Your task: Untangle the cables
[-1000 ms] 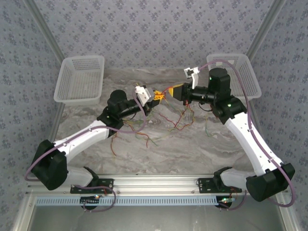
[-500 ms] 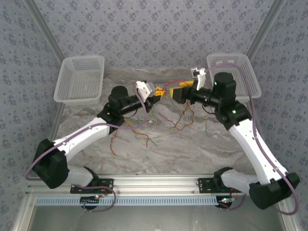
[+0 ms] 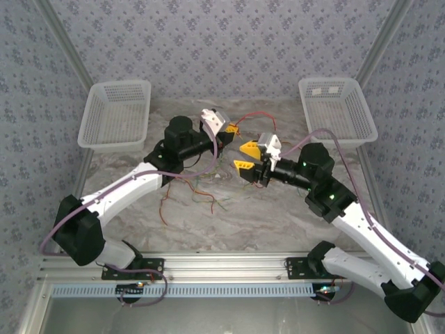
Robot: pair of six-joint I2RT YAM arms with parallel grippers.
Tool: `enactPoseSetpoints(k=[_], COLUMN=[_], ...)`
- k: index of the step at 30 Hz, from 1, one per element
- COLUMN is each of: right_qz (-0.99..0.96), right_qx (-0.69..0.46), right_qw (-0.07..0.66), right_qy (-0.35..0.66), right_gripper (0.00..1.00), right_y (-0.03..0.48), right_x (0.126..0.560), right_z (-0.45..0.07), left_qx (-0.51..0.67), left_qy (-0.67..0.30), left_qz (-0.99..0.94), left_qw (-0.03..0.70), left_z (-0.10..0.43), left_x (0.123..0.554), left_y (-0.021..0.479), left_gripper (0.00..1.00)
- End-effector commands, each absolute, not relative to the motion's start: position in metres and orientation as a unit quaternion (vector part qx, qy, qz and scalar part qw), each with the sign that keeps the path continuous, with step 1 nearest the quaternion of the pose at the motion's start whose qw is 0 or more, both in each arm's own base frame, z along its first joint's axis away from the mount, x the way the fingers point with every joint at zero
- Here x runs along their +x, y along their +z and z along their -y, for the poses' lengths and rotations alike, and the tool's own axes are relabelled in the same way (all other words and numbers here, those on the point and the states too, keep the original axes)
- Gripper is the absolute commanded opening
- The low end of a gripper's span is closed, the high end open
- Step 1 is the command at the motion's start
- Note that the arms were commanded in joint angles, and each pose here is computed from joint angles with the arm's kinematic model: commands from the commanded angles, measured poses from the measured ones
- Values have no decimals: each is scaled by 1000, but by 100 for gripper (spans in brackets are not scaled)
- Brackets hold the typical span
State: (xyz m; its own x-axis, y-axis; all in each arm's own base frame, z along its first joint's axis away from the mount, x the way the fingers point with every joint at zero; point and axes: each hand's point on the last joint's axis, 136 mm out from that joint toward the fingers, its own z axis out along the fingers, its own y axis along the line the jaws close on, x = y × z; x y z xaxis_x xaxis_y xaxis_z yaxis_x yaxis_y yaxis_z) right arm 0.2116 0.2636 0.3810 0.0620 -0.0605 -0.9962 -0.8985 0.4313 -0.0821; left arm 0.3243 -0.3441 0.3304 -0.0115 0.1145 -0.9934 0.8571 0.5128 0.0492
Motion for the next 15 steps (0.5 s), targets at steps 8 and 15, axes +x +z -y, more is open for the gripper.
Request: enactPoseSetpoints(k=[8,15], right_qz=[-577,-593], right_qx=[-378,-387], right_qw=[651,646], right_qy=[318,285], right_gripper=[48,53], right_y=[422,408], right_x=[245,273], right_z=[-253,-265], left_qx=[384,387], left_qy=[-324,-331], left_qz=[-617,-615], left_qw=[606,602], left_z=[350,353], left_x=[315,314], left_y=[352,352], left_gripper=[0,0])
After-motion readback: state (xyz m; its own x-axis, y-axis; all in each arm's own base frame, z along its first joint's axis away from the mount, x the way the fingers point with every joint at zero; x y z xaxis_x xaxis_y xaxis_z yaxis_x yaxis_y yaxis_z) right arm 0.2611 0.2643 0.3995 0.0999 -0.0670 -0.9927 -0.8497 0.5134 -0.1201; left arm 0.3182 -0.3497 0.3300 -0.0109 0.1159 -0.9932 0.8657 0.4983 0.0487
